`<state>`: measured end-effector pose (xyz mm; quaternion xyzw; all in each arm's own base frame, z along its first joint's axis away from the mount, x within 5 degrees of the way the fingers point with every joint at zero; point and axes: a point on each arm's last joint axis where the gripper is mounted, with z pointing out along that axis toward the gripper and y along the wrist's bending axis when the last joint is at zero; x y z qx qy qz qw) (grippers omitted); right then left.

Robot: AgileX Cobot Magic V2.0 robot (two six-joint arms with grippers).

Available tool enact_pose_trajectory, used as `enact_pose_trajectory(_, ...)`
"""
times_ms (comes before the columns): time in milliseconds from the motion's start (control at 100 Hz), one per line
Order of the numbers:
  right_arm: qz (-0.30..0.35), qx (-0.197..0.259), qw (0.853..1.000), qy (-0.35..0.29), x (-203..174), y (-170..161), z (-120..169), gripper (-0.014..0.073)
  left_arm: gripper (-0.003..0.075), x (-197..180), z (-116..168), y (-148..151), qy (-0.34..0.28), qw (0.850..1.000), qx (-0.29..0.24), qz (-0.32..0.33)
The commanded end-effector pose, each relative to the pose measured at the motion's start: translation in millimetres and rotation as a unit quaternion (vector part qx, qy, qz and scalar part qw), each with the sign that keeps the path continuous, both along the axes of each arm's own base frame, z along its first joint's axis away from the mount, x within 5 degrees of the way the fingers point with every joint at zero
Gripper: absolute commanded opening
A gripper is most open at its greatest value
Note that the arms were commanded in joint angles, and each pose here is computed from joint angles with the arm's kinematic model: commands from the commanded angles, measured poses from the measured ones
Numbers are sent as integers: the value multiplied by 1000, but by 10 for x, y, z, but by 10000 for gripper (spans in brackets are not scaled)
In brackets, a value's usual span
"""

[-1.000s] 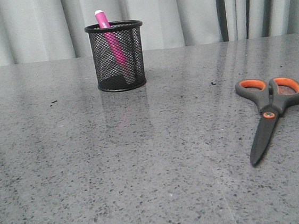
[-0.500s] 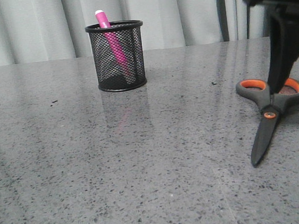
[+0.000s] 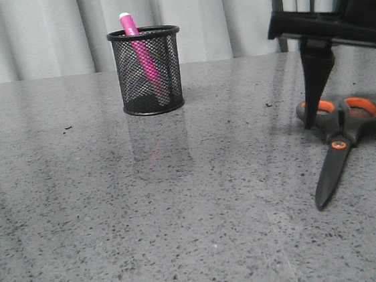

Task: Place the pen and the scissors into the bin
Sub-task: 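Lower the right gripper onto the grey-and-orange scissors and grasp them, then lift the scissors with the right gripper and carry them over the cup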

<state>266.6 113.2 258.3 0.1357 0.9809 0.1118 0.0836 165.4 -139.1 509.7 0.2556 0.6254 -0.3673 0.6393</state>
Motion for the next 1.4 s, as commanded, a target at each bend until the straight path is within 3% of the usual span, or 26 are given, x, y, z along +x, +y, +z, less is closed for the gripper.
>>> enact_pose_trajectory(0, 6, 4, 1000, -10, 37, 56, 77, 453, 409, -119, 184, 78, -22, 999, -40, 4)
enact_pose_trajectory(130, 13, -8, 1000, 25, 53, 184, -103, 446, 409, -119, 184, 78, -22, 999, -40, 4)
enact_pose_trajectory(200, 20, -15, 999, 41, 70, 243, -208, 395, 409, -120, 183, 78, -22, 999, -40, 4)
enact_pose_trajectory(390, 26, -34, 997, 72, 127, 299, -434, 118, 409, -135, 178, 74, -20, 999, -36, -3)
enact_pose_trajectory(540, 49, -77, 995, 50, 175, 235, -455, -76, 409, -181, 179, 79, -19, 999, -30, -14)
enact_pose_trajectory(720, 95, -147, 984, -40, 373, 124, -131, -76, 400, -353, 235, 190, -42, 999, -32, -11)
enact_pose_trajectory(830, 116, -130, 972, -161, 516, 170, 402, -76, 347, -506, 265, 304, -67, 997, -30, 0)
enact_pose_trajectory(960, 116, -73, 934, -330, 566, 288, 1177, -76, 276, -733, 306, 470, -101, 994, -36, 15)
enact_pose_trajectory(1070, 125, -31, 885, -448, 570, 423, 1673, -76, 249, -873, 307, 572, -116, 992, -48, 23)
enact_pose_trajectory(1130, 132, -5, 848, -513, 568, 509, 1871, -76, 249, -938, 306, 619, -123, 991, -54, 26)
enact_pose_trajectory(1230, 147, 35, 783, -604, 568, 678, 2034, -76, 249, -1007, 291, 668, -131, 989, -56, 30)
enact_pose_trajectory(1240, 148, 35, 783, -603, 570, 687, 2027, -76, 249, -1005, 290, 667, -130, 989, -56, 30)
enact_pose_trajectory(1280, 152, 48, 762, -628, 598, 757, 2041, -76, 249, -1016, 283, 674, -131, 989, -55, 30)
enact_pose_trajectory(1350, 156, 59, 749, -641, 687, 857, 1965, -76, 249, -1037, 274, 688, -132, 989, -56, 30)
enact_pose_trajectory(1390, 159, 58, 753, -636, 756, 901, 1878, -76, 249, -1043, 271, 690, -132, 989, -56, 30)
